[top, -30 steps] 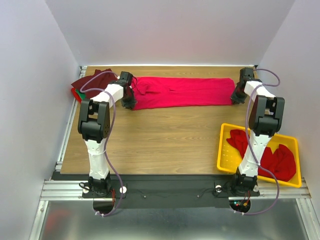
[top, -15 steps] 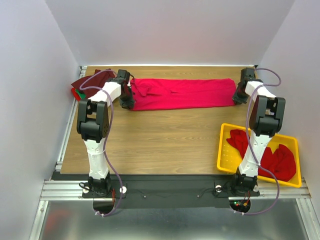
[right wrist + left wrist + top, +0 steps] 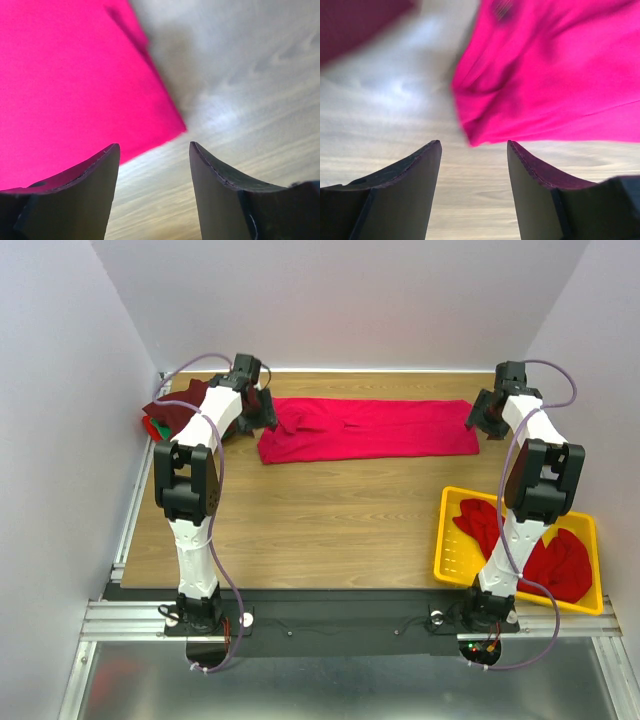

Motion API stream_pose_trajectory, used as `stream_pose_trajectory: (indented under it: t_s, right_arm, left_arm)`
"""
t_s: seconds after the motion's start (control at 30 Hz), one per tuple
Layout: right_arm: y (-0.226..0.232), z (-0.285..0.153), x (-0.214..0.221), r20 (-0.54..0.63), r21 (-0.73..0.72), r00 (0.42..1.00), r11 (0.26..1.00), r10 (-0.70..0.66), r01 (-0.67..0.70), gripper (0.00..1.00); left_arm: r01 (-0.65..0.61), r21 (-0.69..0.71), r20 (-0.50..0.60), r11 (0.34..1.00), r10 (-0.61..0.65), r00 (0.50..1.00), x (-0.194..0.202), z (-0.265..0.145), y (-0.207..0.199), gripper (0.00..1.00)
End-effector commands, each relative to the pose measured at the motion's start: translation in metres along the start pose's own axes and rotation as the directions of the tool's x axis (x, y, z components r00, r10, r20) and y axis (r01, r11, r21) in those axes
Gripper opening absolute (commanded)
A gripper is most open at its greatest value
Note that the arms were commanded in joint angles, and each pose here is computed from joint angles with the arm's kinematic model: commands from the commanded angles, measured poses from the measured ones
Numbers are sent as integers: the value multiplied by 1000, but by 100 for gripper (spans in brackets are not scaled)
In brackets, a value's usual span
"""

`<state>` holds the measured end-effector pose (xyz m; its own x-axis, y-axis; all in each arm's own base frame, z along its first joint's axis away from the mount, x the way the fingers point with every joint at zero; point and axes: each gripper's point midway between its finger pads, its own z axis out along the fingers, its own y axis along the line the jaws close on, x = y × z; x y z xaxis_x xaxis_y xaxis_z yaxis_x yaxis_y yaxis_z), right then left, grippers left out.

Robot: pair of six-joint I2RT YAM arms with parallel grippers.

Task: Fold and stack the t-shirts
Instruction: Fold the tshirt

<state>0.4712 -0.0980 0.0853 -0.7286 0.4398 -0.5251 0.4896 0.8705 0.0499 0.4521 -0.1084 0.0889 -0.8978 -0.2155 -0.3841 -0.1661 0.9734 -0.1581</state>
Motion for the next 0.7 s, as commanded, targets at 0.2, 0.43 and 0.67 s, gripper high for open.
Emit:
stream_pose_trajectory:
  t_s: [0.2, 0.43, 0.67]
  right_arm:
    - [50, -27, -35, 60, -224, 998, 975, 5, 8, 64]
    - [68, -22, -27, 35, -260, 999, 966, -7, 16, 63]
    - [70, -19, -13, 7, -261, 1000, 965, -26, 27, 63]
  left_arm:
    - [-28, 157, 198, 987, -4, 980, -74, -13, -99, 66]
    - [-84, 113, 168, 990, 65, 984, -60, 13, -106, 66]
    - [-87, -3, 177, 996, 86, 980, -52, 33, -85, 67]
